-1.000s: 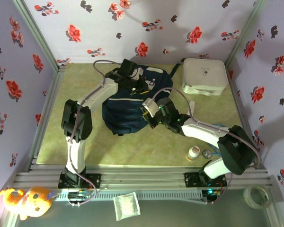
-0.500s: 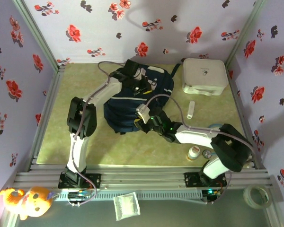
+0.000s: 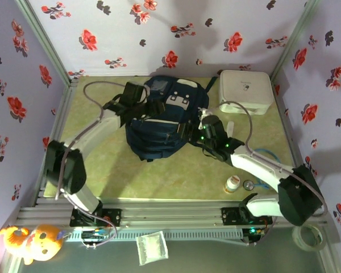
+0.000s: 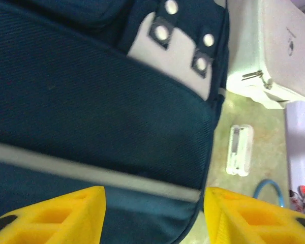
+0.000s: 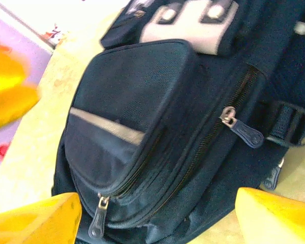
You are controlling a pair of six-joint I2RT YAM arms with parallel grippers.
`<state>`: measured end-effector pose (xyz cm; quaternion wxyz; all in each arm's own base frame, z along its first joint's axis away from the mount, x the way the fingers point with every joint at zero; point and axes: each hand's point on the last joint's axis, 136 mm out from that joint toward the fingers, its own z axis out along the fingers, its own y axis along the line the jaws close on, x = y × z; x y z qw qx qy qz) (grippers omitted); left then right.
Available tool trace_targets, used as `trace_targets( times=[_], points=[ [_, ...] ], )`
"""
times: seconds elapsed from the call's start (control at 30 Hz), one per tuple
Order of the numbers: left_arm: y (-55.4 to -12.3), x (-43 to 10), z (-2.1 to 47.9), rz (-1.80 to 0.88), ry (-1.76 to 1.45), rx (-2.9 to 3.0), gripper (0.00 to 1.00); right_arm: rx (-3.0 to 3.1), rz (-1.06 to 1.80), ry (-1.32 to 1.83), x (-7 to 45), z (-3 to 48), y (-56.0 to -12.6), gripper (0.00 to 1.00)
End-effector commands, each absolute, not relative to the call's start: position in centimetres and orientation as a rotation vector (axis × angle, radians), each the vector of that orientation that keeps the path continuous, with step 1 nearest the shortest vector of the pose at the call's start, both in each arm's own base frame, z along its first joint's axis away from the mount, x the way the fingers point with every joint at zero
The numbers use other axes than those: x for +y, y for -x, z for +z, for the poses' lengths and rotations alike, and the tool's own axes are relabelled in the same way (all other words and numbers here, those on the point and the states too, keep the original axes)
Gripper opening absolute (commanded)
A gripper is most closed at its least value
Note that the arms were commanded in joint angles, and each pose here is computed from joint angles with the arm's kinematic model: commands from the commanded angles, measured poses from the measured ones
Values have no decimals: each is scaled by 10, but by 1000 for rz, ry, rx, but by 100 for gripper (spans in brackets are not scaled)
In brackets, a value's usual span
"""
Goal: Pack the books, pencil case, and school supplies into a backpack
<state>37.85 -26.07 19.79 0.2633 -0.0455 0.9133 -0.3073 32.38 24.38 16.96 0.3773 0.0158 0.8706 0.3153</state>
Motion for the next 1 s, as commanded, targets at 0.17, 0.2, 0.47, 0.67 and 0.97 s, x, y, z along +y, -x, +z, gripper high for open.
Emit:
trace_targets(
  times=[0.17, 0.2, 0.47, 0.67, 0.97],
  points=[
    [-332, -254, 167, -699, 106, 2453, 51, 2404, 1066, -354, 281, 166, -348, 67],
    [-327, -259, 165, -703, 76, 2445, 50, 2421, 1056, -371, 282, 163, -353, 64],
    [-303, -291, 139, -736, -73, 2486, 42, 2509, 979, -405, 286, 142, -365, 42],
    [-294, -310, 121, -788, -137, 2543, 37, 2493, 976, -394, 286, 148, -368, 27],
    [-304, -315, 108, -723, -154, 2565, 5, 2491, 951, -395, 283, 149, -369, 17]
  ],
)
